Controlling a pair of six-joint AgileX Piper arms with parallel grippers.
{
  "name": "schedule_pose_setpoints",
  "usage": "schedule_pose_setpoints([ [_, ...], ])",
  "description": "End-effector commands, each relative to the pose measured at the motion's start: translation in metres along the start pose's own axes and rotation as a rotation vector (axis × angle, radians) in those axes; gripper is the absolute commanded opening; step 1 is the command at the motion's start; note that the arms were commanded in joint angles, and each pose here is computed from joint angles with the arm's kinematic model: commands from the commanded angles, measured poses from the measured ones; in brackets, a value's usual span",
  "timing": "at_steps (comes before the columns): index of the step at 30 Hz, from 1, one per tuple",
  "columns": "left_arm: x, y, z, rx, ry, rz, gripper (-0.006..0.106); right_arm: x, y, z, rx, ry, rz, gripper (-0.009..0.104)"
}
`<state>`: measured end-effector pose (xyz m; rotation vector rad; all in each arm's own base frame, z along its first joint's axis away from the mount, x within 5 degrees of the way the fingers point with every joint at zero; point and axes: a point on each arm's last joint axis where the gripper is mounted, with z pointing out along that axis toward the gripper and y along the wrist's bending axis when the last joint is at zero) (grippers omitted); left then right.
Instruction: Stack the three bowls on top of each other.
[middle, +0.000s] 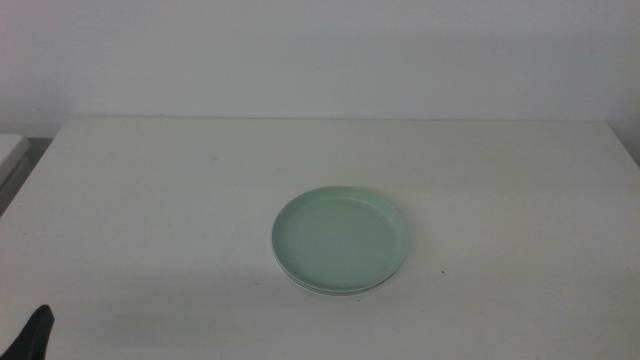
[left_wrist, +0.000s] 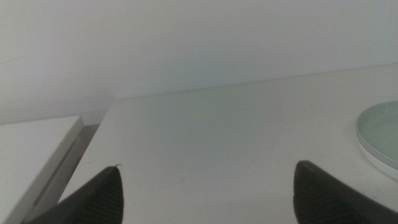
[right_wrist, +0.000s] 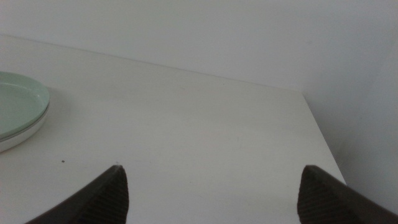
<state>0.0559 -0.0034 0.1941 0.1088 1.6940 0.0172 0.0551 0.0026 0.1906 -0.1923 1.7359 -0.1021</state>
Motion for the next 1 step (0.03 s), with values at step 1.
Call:
schedule_pose_setpoints([
  [1,-0.0012,-0.0004,-0.0002,0.007,-0.017,-0.006,0.094,0.0005,-0.0004,0.0001,0.008,-0.006,-0.011,0.093],
])
